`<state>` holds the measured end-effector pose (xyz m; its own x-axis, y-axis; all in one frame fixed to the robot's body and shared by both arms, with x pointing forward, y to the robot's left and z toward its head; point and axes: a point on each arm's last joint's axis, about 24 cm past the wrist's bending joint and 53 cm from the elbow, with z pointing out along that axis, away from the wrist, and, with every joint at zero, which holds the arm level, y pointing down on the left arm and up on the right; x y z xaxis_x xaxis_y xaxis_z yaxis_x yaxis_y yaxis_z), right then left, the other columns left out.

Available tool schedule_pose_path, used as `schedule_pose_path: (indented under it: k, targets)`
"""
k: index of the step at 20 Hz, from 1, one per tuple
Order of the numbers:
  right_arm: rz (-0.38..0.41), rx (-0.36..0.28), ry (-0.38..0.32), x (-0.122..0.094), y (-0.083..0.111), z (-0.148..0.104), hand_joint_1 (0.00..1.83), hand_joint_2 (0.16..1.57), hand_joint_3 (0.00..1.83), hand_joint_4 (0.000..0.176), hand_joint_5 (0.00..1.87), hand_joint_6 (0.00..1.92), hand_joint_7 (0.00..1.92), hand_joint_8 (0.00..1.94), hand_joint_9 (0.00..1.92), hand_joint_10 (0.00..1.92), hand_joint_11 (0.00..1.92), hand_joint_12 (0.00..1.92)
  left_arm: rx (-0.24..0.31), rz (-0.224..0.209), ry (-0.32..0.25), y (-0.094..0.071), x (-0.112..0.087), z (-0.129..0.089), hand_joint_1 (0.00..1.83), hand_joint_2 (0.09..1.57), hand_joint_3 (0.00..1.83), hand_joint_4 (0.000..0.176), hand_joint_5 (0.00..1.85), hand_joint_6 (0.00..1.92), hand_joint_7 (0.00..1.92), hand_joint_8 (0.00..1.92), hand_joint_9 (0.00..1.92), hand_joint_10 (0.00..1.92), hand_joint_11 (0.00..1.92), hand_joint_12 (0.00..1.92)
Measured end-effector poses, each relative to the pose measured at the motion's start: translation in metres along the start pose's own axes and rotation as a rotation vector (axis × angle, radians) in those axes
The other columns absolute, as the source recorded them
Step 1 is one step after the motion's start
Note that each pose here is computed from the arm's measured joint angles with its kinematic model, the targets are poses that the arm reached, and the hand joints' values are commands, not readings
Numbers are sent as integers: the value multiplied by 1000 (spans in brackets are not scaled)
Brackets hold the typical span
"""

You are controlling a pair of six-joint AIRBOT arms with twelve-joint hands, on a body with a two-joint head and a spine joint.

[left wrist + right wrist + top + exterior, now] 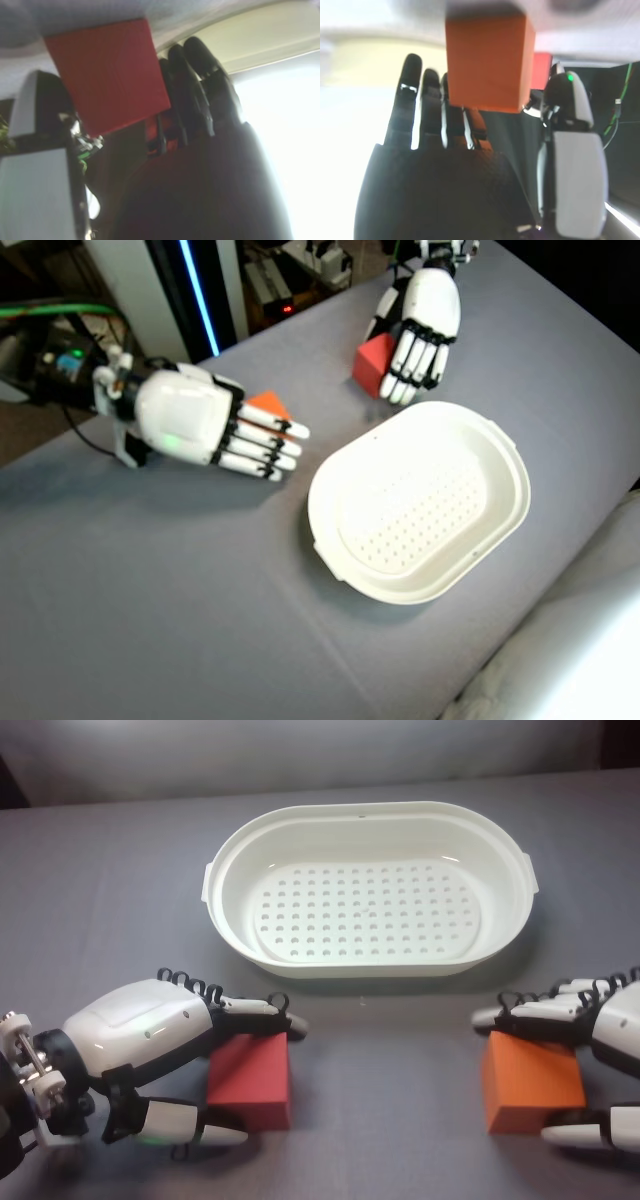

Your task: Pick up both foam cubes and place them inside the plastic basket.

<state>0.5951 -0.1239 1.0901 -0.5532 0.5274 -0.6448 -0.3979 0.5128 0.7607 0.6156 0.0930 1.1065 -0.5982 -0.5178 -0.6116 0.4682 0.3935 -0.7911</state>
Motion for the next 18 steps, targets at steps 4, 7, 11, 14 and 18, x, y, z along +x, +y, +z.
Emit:
schedule_pose_path:
  k: [4, 7, 11, 14, 18]
  targets:
    - [-51, -53, -42, -26, 21, -4, 1331, 1250, 2, 0, 576, 1345, 737, 1379, 794, 1580, 613, 1703, 85, 59, -57, -30, -26, -4, 1335, 1249, 2, 0, 654, 1295, 693, 1416, 741, 1609, 682, 1683]
    - [-114, -131, -155, -67, 47, 4, 1347, 1216, 0, 0, 618, 1301, 793, 1290, 883, 1440, 757, 1579, 154, 136, -167, -55, -69, 3, 1364, 1179, 0, 0, 746, 1092, 843, 1245, 909, 1428, 825, 1537]
    - [-160, -138, -255, -105, 53, 25, 1336, 1236, 4, 0, 560, 1403, 750, 1357, 859, 1448, 776, 1545, 134, 135, -286, -51, -117, 31, 1356, 1196, 2, 0, 695, 1210, 813, 1251, 848, 1429, 755, 1456]
    - [-157, -98, -266, -119, 41, 55, 1335, 1247, 2, 0, 544, 1437, 728, 1374, 817, 1451, 720, 1539, 119, 141, -302, -53, -132, 62, 1359, 1200, 0, 0, 687, 1117, 842, 1270, 854, 1502, 792, 1630]
    - [-121, -24, -240, -116, 18, 84, 186, 1296, 0, 0, 54, 366, 235, 367, 148, 834, 31, 1598, -17, 116, -280, -13, -129, 78, 847, 1146, 0, 0, 356, 410, 439, 502, 455, 1154, 318, 1854]
